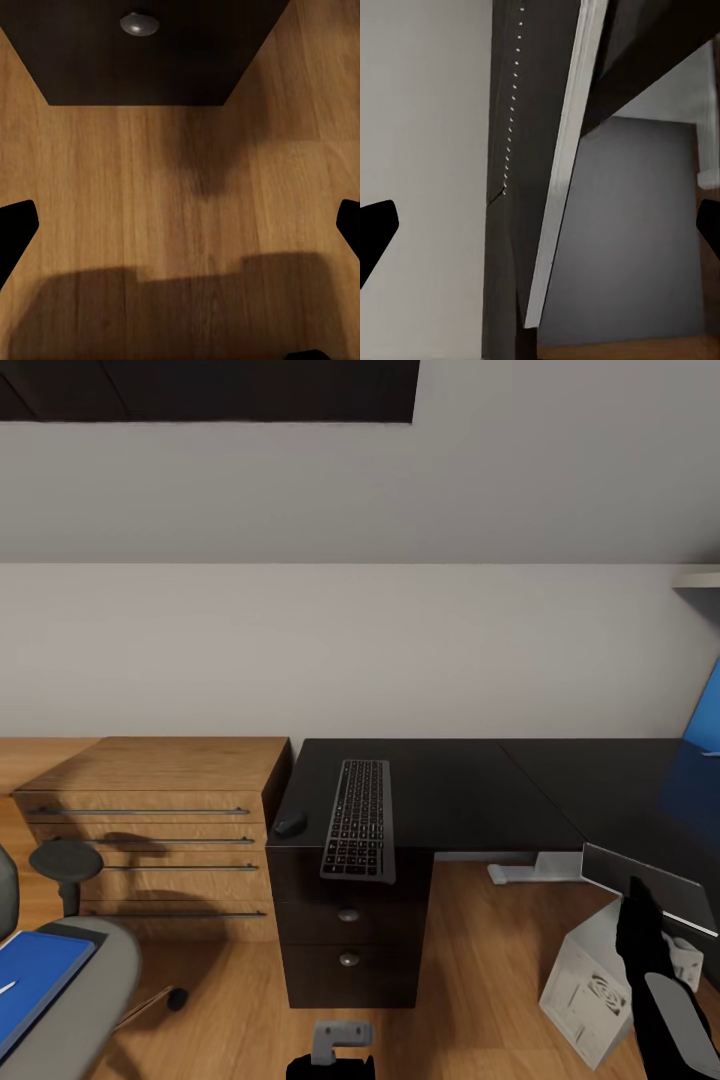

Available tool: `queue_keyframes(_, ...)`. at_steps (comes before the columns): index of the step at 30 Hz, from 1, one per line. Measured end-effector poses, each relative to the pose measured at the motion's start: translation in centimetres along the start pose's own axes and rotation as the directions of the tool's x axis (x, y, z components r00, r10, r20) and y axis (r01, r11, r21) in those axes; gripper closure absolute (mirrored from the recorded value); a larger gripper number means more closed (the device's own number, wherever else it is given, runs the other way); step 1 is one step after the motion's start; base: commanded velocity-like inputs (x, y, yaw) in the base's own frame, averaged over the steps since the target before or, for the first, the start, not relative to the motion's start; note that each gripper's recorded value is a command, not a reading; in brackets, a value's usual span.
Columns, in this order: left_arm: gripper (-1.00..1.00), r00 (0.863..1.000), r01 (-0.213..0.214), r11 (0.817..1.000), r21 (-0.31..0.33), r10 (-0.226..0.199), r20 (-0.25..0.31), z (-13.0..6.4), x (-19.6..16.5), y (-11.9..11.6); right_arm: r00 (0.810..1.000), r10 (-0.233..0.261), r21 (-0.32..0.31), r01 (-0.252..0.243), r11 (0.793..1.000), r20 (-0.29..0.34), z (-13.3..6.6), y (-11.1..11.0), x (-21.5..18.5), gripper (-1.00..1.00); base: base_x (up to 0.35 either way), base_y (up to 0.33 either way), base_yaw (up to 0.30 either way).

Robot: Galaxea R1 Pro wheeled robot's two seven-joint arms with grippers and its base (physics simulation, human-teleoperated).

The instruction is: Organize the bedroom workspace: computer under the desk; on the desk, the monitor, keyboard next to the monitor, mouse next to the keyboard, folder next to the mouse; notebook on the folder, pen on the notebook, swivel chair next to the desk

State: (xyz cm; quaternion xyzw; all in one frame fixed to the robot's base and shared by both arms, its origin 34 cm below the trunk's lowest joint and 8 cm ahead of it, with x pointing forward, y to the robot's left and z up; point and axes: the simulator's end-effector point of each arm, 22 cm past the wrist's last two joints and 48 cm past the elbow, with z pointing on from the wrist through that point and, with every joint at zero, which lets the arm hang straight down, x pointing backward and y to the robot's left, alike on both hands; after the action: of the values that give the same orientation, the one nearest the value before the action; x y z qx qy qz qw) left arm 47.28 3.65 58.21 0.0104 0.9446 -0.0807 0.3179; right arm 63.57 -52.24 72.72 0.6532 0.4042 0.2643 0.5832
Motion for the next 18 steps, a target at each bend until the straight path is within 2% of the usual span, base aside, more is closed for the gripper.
queue_keyframes(2, -1.00, 1.000, 0.000, 1.000, 0.001, 0.000, 0.000, -0.02, 0.01, -0.01, 1.000, -0.009, 0.025, 0.009, 1.000, 0.001, 0.17, -1.14, -0.30, -1.00, 0.000, 0.000, 0.000)
queue_keyframes(18, -1.00, 1.000, 0.001, 1.000, 0.001, -0.001, -0.001, -0.03, 0.02, -0.03, 1.000, -0.017, 0.037, 0.017, 0.999, 0.004, 0.35, -1.69, -0.67, -1.00, 0.000, 0.000, 0.000)
